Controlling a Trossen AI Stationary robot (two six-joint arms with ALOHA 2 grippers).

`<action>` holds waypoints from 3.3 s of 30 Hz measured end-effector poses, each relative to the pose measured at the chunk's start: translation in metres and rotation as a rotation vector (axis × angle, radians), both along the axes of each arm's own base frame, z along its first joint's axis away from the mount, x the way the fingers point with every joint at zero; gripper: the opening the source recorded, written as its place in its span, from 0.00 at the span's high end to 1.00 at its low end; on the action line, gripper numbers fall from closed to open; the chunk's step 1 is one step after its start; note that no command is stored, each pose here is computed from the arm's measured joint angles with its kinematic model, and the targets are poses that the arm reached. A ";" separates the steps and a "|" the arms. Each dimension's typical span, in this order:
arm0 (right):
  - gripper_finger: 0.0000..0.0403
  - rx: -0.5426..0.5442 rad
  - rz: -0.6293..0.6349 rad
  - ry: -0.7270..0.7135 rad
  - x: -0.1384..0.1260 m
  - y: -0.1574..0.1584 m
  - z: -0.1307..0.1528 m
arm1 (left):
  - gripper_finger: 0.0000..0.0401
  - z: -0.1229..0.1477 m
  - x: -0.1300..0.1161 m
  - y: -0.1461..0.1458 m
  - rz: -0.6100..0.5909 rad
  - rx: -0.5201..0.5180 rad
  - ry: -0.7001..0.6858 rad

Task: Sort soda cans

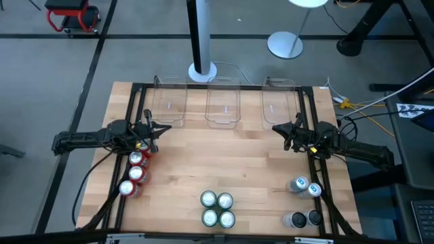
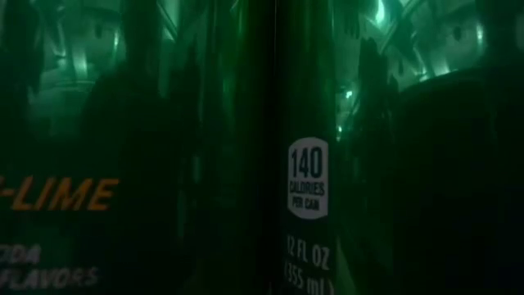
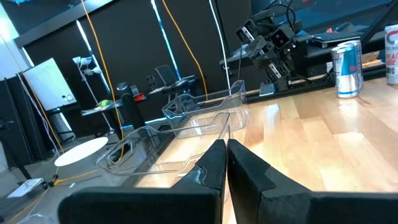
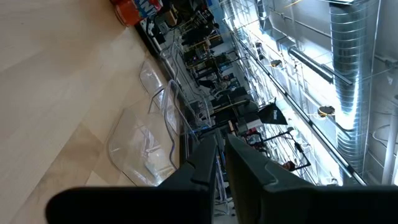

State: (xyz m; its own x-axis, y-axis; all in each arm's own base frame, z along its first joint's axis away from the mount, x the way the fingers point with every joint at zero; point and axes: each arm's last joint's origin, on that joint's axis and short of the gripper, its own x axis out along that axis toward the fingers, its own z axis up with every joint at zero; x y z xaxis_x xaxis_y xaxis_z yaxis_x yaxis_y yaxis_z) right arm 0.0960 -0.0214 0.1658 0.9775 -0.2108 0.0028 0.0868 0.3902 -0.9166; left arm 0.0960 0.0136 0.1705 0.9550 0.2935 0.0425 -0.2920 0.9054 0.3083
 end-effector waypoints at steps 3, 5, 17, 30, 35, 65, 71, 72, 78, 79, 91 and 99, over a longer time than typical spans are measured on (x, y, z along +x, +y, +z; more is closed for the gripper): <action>0.91 0.000 0.000 0.000 0.000 0.000 0.000 | 0.98 0.000 0.000 0.000 -0.004 -0.076 -0.025; 0.91 0.000 0.000 -0.001 0.000 0.000 0.000 | 0.98 0.000 0.000 0.000 -0.009 -0.167 -0.053; 0.91 -0.002 0.000 -0.007 0.000 0.000 0.001 | 0.98 0.008 -0.001 0.000 -0.029 -0.319 -0.177; 0.91 -0.102 -0.154 -0.011 -0.001 -0.004 0.004 | 0.98 0.070 -0.019 0.000 0.016 -0.379 -0.219; 0.91 -0.131 -0.162 -0.008 -0.001 -0.004 0.004 | 0.98 0.108 -0.022 0.001 0.084 -0.396 -0.118; 0.91 -0.130 -0.161 0.007 -0.001 -0.004 0.003 | 0.97 0.182 -0.040 -0.002 0.418 -0.909 0.513; 0.91 -0.128 -0.161 0.008 -0.001 -0.004 0.003 | 0.83 0.184 -0.038 -0.001 0.441 -0.937 0.455; 0.91 -0.128 -0.160 0.009 -0.001 -0.004 0.003 | 0.79 0.185 -0.037 -0.001 0.436 -0.937 0.446; 0.91 -0.128 -0.154 0.010 -0.001 -0.004 0.003 | 0.53 0.183 -0.036 0.000 0.460 -0.961 0.428; 0.91 -0.128 -0.154 0.010 -0.001 -0.004 0.003 | 0.49 0.181 -0.036 0.000 0.471 -0.965 0.427; 0.91 -0.144 -0.159 0.008 -0.001 -0.004 0.003 | 0.26 0.164 -0.009 0.001 0.449 -0.864 0.589; 0.91 -0.154 -0.163 0.011 -0.001 -0.004 0.003 | 0.26 0.138 0.038 0.000 0.440 -0.909 0.955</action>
State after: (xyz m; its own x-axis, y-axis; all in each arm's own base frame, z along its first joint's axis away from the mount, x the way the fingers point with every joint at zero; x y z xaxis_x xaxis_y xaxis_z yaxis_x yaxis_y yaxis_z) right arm 0.0945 -0.0259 0.1692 0.9305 -0.3643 0.0368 0.1272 0.2275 -0.9654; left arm 0.1338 0.0135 0.3089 0.3286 0.1468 -0.9330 -0.6144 0.7835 -0.0930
